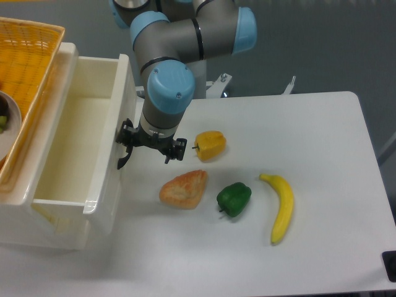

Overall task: Slide open the top white drawer
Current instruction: 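Continue pulling the drawer out to its full extension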

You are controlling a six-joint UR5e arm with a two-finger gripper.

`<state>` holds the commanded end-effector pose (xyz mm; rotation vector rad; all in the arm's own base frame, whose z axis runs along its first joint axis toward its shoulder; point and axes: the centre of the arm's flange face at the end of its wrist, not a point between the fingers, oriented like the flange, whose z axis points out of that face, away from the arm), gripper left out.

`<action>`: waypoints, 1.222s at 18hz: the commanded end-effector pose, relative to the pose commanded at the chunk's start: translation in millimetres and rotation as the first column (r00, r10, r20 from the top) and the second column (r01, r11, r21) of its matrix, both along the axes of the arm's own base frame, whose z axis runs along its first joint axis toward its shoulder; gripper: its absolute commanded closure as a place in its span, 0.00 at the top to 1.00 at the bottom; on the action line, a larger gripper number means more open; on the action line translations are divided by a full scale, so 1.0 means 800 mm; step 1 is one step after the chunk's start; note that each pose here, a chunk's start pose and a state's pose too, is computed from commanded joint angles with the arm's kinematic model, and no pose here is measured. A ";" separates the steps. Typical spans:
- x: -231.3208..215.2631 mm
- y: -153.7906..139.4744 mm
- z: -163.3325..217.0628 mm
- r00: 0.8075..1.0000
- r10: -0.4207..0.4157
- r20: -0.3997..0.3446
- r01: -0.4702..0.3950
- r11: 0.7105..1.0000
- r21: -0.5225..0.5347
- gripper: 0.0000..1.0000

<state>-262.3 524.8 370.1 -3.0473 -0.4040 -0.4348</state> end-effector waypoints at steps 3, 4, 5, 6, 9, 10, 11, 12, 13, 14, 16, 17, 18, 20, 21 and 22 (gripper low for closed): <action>-0.007 -0.002 0.003 1.000 0.000 -0.003 0.000 1.000 0.005 1.00; -0.008 -0.002 0.005 1.000 0.000 -0.005 0.000 1.000 0.007 1.00; -0.009 -0.003 0.005 1.000 -0.005 -0.005 0.006 1.000 0.006 1.00; -0.014 -0.006 0.006 1.000 -0.007 -0.003 0.007 1.000 0.006 1.00; -0.013 -0.005 0.007 1.000 -0.010 -0.003 0.010 1.000 0.007 1.00; -0.014 -0.005 0.005 1.000 -0.010 -0.002 0.010 1.000 0.006 1.00; -0.014 -0.005 0.004 1.000 -0.010 -0.001 0.010 1.000 0.005 1.00; -0.014 -0.005 0.004 1.000 -0.011 -0.001 0.011 1.000 0.005 1.00; -0.014 -0.005 0.004 1.000 -0.010 -0.001 0.010 1.000 0.005 1.00; -0.015 -0.005 0.003 1.000 -0.008 0.001 0.008 1.000 0.005 1.00; -0.015 -0.004 0.000 1.000 -0.008 0.005 0.008 1.000 0.002 1.00; -0.015 -0.004 -0.003 1.000 -0.008 0.009 0.008 1.000 0.000 1.00; -0.015 -0.003 -0.003 1.000 -0.002 0.014 0.002 1.000 0.003 1.00; -0.017 -0.003 -0.005 1.000 0.004 0.028 -0.005 1.000 0.010 1.00; -0.018 -0.003 -0.005 1.000 0.006 0.030 -0.006 1.000 0.011 1.00; -0.021 -0.004 -0.007 0.999 0.011 0.036 -0.012 1.000 0.011 1.00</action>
